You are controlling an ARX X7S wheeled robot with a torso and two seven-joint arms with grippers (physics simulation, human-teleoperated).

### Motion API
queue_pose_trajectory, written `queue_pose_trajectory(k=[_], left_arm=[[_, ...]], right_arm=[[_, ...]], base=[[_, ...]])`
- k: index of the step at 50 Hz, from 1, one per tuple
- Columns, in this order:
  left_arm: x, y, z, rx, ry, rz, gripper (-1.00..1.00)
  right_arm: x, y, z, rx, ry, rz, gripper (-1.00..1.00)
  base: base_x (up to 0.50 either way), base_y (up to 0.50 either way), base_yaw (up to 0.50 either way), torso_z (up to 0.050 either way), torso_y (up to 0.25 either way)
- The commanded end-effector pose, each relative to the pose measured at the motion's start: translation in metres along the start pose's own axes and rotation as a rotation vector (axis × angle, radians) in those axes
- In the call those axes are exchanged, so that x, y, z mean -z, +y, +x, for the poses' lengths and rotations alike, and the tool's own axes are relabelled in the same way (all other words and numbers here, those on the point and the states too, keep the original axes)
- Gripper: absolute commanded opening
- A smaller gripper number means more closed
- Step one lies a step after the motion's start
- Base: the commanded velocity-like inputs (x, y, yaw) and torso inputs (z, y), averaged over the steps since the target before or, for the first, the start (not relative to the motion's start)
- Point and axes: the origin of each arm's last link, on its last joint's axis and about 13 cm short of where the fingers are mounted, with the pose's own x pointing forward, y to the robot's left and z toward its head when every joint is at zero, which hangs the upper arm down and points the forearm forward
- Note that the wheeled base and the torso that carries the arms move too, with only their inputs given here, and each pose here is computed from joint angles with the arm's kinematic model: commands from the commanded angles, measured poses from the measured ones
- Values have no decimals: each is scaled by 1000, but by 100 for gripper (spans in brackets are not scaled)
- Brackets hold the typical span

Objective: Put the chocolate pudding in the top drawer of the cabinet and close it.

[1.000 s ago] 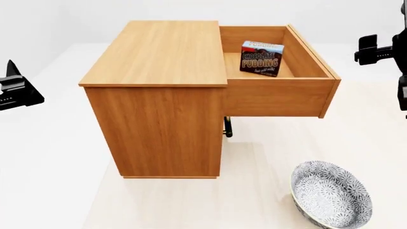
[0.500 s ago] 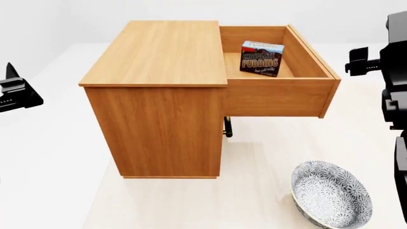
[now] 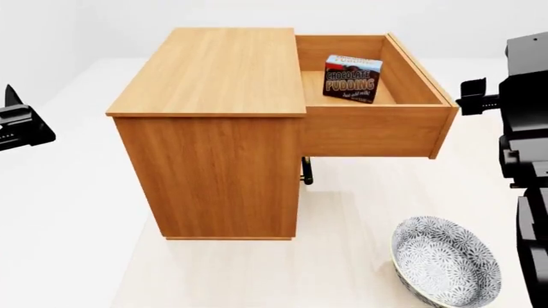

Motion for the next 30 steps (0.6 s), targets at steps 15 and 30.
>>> queue_pose_trajectory(k=[15,30], left_arm=[[1,-2,2,-5,2,15,100],[3,2,1,-14,6,9,100]], right_arm=[[10,17,-1,-49,-2,34,100],[5,41,-4,-147,-37,72,100]], base=[[0,0,0,0,0],[0,0,0,0,0]])
